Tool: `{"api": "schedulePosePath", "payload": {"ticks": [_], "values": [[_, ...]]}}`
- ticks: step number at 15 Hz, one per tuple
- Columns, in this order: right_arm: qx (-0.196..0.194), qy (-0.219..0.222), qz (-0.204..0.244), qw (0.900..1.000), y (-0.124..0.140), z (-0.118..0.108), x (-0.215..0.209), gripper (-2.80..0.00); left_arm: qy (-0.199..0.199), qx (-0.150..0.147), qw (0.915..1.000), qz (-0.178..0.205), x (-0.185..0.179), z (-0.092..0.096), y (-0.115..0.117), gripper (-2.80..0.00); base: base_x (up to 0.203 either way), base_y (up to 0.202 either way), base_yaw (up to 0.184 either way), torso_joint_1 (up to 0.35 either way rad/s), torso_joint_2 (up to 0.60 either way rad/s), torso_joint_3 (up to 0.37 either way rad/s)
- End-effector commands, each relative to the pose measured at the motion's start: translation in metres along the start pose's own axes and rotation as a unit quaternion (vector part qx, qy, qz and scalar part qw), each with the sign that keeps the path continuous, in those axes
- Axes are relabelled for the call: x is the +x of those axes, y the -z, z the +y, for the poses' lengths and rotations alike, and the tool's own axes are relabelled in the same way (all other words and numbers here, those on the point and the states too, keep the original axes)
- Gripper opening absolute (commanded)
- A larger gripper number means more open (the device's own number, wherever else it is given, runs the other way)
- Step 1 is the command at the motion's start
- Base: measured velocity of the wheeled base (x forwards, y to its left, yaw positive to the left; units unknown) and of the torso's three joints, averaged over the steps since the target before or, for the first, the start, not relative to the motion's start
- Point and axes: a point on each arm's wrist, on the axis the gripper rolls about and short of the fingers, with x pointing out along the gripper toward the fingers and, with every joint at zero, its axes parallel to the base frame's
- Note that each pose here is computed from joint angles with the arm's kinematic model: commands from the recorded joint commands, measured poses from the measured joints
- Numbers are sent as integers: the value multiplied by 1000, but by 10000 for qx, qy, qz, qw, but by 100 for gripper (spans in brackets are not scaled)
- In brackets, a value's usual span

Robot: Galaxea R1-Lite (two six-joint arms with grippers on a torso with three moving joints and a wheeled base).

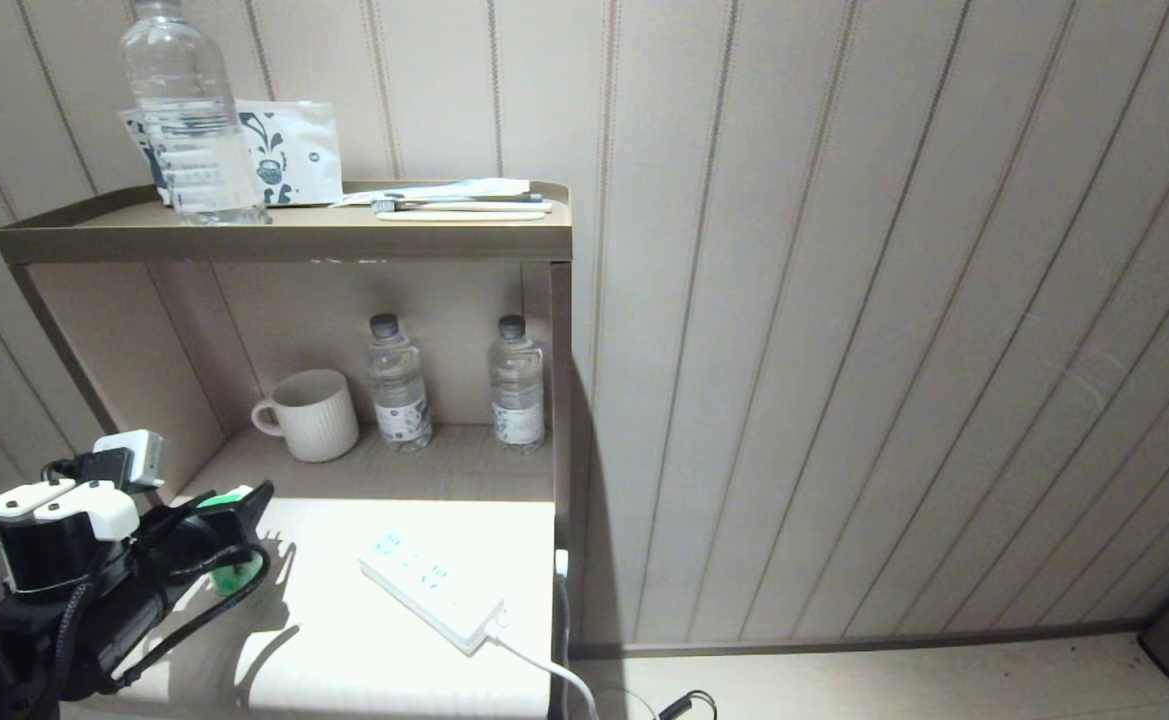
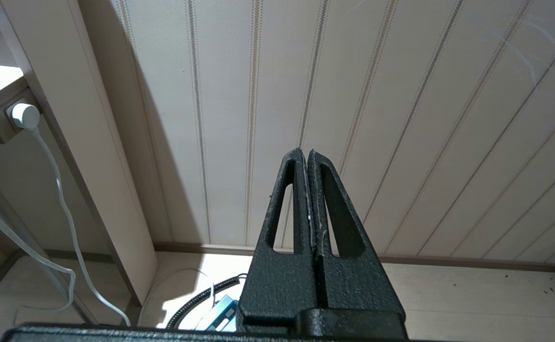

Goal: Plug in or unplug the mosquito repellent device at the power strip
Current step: Place the mosquito repellent liquid on the table

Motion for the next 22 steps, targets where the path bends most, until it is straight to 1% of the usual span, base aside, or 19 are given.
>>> {"api": "schedulePosePath", "payload": {"ticks": [1,2,4,8,11,13,16,17,19,22], "values": [[-4,-7,15,10000,0,0,0,-280,-46,9,9998,184,5,2,9,-280,0,0,0,0,0,0],[-4,-4,15,10000,0,0,0,-280,-51,-7,9997,223,7,2,12,-280,0,0,0,0,0,0],[-4,0,15,10000,0,0,0,-280,-61,-30,9999,133,8,2,12,-280,0,0,0,0,0,0],[-4,1,15,10000,0,0,0,-280,-358,21,9991,247,11,1,21,-280,0,0,0,0,0,0],[-4,-5,15,10000,0,0,0,-280,-492,28,9986,186,13,0,20,-280,0,0,0,0,0,0],[-4,1,15,10000,0,0,0,-280,-590,15,9982,67,15,-1,16,-280,0,0,0,0,0,0],[-4,-6,15,10000,0,0,0,-280,-566,-30,9981,-231,15,-3,4,-280,0,0,0,0,0,0],[-4,-7,15,10000,0,0,0,-280,-573,-32,9981,-242,15,-3,3,-280,0,0,0,0,0,0],[-4,-7,15,10000,0,0,0,-280,-758,-70,9960,-459,26,-5,-2,-280,0,0,0,0,0,0],[-4,-7,15,10000,0,0,0,-280,-794,-86,9942,-716,36,-8,-11,-280,0,0,0,0,0,0]]}}
